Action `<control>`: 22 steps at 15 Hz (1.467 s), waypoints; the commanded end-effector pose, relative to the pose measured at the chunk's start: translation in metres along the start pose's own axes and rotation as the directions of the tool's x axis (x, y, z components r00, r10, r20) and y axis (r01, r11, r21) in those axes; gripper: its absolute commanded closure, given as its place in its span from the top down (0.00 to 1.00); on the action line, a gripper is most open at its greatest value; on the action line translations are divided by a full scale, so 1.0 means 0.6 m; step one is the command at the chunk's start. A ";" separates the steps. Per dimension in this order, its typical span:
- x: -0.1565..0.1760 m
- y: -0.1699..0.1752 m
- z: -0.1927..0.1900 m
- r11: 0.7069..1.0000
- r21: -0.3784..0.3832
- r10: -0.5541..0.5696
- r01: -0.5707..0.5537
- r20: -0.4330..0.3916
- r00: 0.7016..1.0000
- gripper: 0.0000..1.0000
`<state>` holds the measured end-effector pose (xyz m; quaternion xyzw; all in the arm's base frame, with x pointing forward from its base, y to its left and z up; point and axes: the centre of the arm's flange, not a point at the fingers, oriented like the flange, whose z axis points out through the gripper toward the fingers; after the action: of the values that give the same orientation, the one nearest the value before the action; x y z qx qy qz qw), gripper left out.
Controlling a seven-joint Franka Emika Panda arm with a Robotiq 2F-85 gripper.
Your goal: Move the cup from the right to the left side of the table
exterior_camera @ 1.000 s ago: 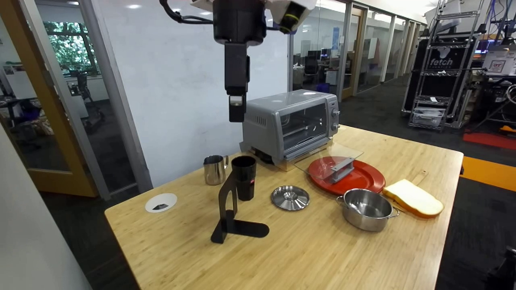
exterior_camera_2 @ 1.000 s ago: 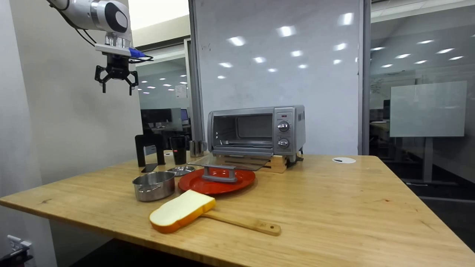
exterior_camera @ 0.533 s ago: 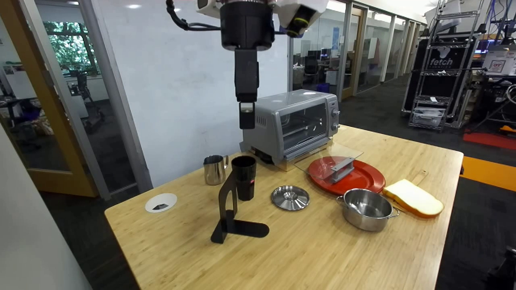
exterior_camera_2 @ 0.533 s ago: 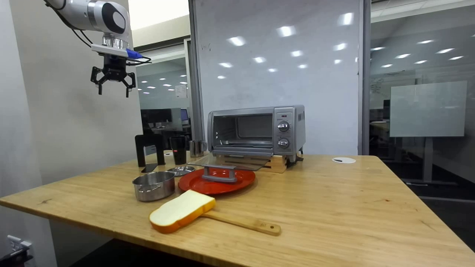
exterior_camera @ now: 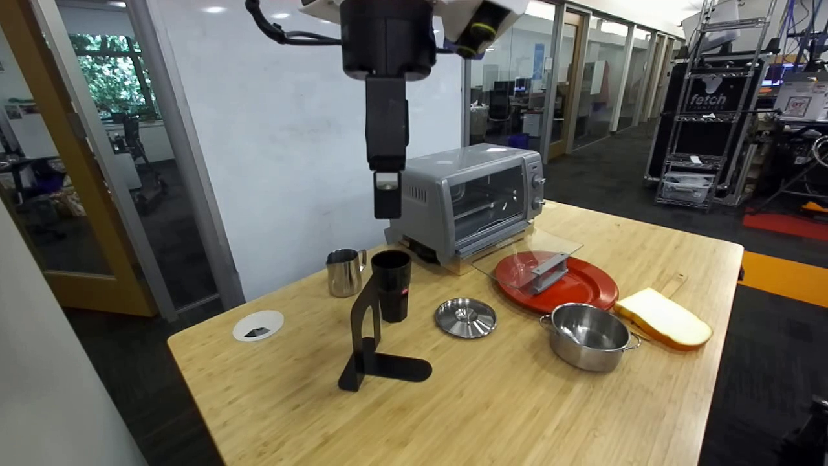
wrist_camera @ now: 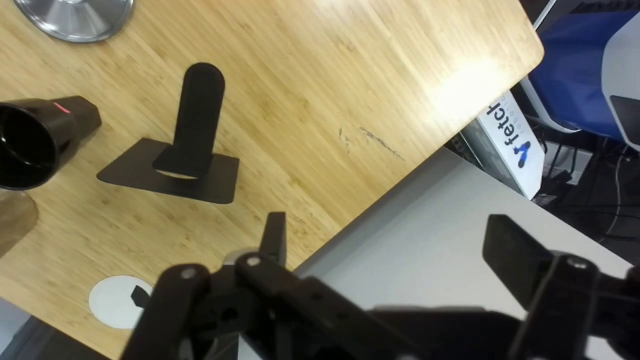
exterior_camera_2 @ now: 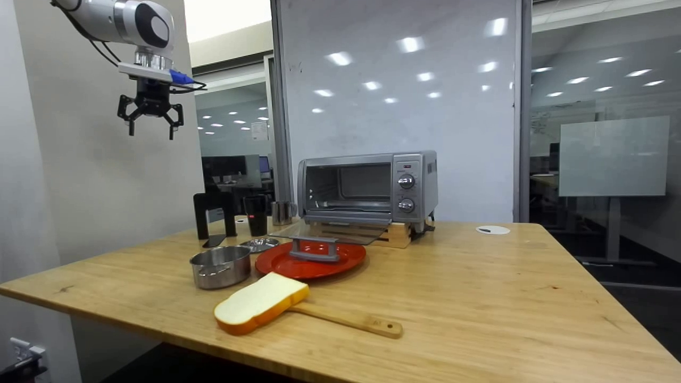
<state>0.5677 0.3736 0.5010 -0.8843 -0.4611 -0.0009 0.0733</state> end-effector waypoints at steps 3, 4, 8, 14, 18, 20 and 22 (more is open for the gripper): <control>-0.034 -0.164 0.004 1.000 -0.022 0.011 -0.011 0.000 1.000 1.00; -0.041 -0.185 -0.002 0.999 -0.029 0.031 -0.031 0.007 0.999 1.00; -0.126 -0.211 0.001 0.988 -0.023 0.155 -0.154 0.039 0.987 1.00; -0.233 -0.232 0.011 0.947 -0.017 0.322 -0.322 0.082 0.943 1.00; -0.291 -0.253 0.014 0.911 -0.014 0.412 -0.412 0.081 0.908 1.00; -0.324 -0.256 0.017 0.887 -0.009 0.462 -0.462 0.067 0.884 1.00; -0.354 -0.257 0.019 0.860 0.001 0.509 -0.510 0.046 0.859 1.00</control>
<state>0.3459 0.3200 0.5040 -0.9643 -0.2524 0.0599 0.0527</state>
